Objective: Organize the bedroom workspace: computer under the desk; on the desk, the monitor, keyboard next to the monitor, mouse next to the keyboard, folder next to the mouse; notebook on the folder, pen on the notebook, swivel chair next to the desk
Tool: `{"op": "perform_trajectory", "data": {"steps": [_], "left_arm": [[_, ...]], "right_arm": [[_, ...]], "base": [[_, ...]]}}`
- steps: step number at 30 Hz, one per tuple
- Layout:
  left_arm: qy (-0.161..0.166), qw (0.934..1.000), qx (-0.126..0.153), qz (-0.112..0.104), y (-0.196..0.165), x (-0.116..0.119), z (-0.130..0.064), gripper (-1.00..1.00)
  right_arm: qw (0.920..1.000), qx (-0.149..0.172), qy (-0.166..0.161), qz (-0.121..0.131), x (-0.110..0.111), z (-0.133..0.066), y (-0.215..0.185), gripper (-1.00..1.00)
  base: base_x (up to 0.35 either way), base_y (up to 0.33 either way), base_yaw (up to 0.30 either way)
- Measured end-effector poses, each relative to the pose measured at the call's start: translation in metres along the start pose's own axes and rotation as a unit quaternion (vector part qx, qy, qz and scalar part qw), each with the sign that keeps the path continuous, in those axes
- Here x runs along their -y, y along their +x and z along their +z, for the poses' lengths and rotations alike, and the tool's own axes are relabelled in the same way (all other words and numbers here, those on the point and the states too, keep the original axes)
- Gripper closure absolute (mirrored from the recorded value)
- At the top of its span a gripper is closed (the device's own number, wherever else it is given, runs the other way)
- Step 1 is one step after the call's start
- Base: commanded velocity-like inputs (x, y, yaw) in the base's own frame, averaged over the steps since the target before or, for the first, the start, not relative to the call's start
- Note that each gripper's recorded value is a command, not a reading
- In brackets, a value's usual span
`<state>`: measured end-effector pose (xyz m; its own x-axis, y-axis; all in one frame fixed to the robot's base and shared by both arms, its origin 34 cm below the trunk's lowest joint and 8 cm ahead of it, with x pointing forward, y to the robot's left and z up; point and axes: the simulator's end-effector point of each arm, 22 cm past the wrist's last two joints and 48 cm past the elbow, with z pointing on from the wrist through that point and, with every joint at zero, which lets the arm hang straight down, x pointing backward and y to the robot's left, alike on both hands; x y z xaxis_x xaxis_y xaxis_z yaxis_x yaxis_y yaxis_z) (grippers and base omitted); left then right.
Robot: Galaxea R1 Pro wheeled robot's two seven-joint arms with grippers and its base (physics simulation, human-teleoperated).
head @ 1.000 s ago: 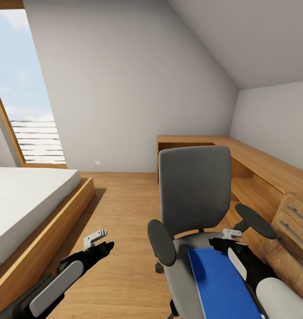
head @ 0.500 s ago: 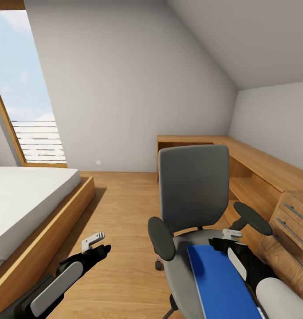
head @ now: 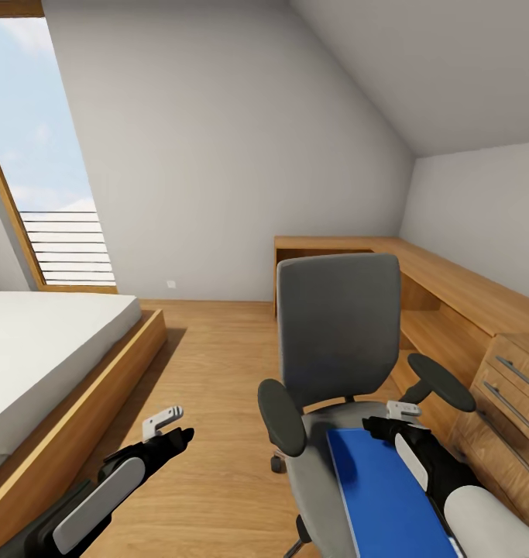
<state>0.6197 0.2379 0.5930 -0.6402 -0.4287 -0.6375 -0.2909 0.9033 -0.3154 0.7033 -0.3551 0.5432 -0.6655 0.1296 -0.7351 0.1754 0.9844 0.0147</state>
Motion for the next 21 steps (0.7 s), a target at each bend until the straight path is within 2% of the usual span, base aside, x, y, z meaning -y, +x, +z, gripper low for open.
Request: {"op": "perform_trajectory", "data": {"steps": [21], "left_arm": [[-0.002, 1.0, 0.0, 0.0, 0.008, -0.005, 0.006, -1.0]], "right_arm": [[1.0, -0.003, 0.0, -0.001, 0.001, 0.006, 0.01, -1.0]], "base": [[0.0, 0.0, 0.0]]}}
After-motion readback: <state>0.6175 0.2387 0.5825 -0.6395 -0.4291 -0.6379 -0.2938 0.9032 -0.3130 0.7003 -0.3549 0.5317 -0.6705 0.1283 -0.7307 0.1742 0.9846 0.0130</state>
